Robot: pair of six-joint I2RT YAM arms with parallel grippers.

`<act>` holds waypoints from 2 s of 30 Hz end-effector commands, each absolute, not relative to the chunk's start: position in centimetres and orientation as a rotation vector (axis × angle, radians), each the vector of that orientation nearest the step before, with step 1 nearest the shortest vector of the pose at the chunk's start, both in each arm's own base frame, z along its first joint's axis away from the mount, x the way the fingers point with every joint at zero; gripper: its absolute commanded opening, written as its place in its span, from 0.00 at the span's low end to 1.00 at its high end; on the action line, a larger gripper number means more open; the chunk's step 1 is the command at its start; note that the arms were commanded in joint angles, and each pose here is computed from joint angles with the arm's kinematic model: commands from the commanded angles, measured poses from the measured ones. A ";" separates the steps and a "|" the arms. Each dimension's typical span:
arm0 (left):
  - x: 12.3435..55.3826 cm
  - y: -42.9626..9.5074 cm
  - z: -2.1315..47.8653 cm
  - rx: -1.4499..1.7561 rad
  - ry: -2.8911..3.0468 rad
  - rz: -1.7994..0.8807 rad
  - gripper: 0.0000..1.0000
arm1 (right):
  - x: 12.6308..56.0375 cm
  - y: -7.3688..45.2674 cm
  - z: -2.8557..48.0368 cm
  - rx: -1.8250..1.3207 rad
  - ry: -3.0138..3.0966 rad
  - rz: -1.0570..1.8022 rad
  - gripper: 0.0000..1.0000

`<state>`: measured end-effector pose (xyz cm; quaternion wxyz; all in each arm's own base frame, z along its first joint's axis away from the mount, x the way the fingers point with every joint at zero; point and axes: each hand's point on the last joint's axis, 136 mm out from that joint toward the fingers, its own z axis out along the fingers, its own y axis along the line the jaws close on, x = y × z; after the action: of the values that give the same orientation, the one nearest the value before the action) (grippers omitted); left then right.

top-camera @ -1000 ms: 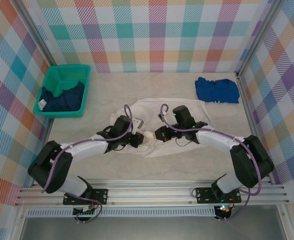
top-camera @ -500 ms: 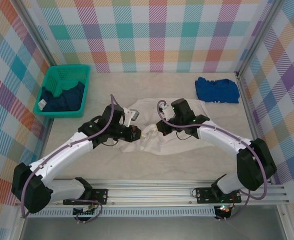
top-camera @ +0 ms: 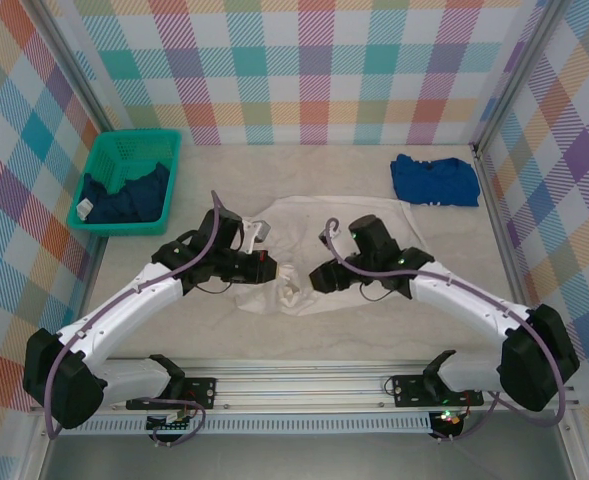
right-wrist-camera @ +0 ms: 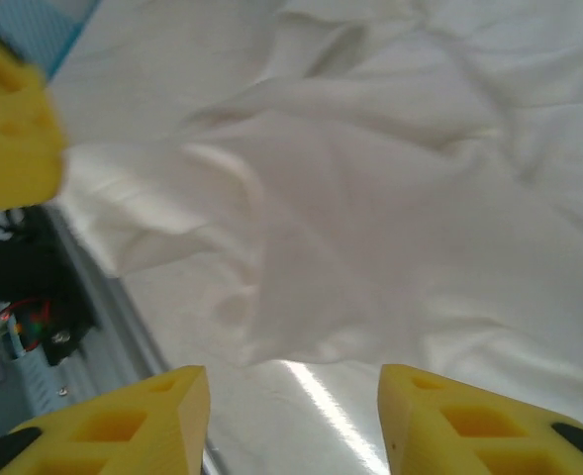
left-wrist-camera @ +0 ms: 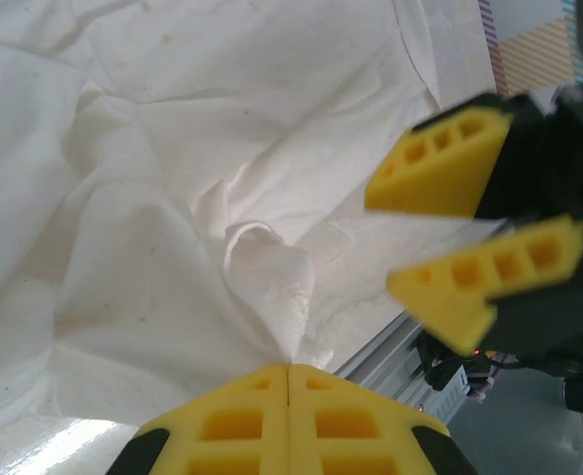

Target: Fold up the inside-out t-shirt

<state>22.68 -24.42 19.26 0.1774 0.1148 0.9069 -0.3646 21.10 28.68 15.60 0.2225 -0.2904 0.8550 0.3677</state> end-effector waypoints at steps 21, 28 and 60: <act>26.8 -16.1 19.2 0.030 2.470 -0.603 0.00 | 20.8 29.2 16.9 -0.752 2.434 1.100 0.00; 29.7 -14.6 17.4 0.029 2.472 -0.380 0.04 | 21.5 31.1 19.9 -0.708 2.334 1.409 0.00; 26.8 -25.2 11.7 0.492 2.467 -0.752 0.21 | 23.6 30.2 17.3 -0.551 2.432 1.333 0.00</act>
<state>25.34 -23.96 10.02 0.2265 0.1657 0.9221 -0.2665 23.79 31.03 17.05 0.1378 -0.1770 0.8487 0.4789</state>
